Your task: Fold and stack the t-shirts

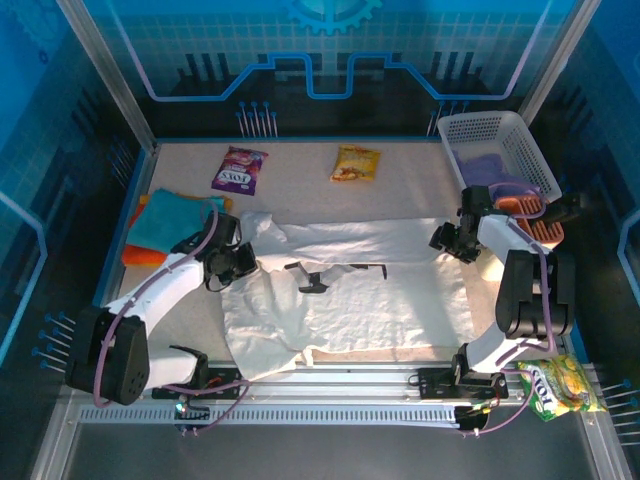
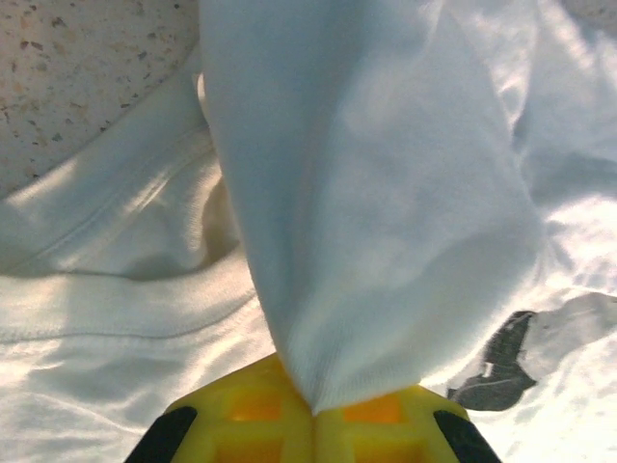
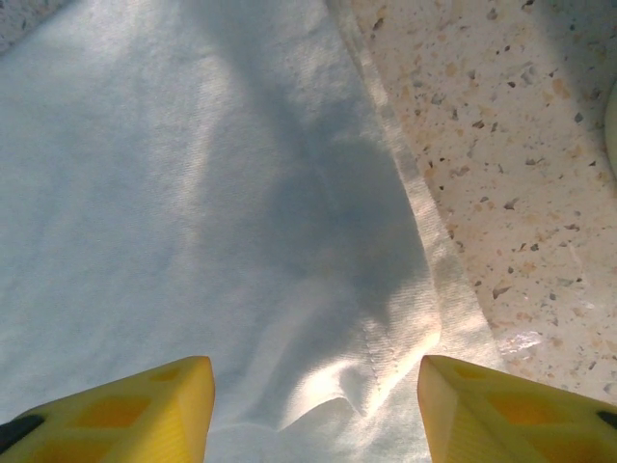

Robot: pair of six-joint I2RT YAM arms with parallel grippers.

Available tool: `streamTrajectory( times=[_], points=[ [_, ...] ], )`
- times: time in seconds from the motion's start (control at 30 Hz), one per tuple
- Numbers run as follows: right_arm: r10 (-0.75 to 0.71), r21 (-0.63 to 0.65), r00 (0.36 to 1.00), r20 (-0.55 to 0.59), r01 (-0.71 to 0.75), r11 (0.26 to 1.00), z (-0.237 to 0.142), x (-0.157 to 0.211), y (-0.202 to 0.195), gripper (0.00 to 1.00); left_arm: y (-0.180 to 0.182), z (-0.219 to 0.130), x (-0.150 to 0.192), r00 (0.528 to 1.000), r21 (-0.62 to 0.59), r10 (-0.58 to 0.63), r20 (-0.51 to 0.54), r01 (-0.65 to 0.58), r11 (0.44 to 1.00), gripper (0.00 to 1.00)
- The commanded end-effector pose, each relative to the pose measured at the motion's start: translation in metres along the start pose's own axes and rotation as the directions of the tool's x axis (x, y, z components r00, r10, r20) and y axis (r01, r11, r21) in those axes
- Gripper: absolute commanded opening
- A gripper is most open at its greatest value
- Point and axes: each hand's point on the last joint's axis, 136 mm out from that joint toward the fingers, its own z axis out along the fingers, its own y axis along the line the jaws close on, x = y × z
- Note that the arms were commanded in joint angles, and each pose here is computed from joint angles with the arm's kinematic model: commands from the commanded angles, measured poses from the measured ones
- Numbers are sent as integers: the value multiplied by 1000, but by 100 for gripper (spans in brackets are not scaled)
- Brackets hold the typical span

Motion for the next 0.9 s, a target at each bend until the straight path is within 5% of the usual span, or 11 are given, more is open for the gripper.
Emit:
streamTrajectory(
  times=[0.0,0.27,0.4,0.47,0.6,0.87],
  points=[
    [25,-21,999,38,-24,999,-13,-10,1,58,-14,-12,4,997,72,-78,-10,79,994,2],
    [25,-32,999,37,-23,999,-13,-8,2,58,-29,-22,14,983,180,-180,-49,186,966,3],
    [23,-37,999,36,-21,999,-12,-7,4,58,-14,-22,26,981,140,-186,-54,191,971,12],
    [21,-37,999,38,-19,999,-13,-8,4,58,-2,-17,37,982,95,-175,-76,182,979,20],
    [20,-43,999,46,-18,999,-17,-11,7,58,14,-15,47,987,21,-115,-114,119,993,54],
    [-98,3,988,116,98,995,-30,-23,31,60,5,-42,-41,998,28,-49,35,48,998,55]
  ],
)
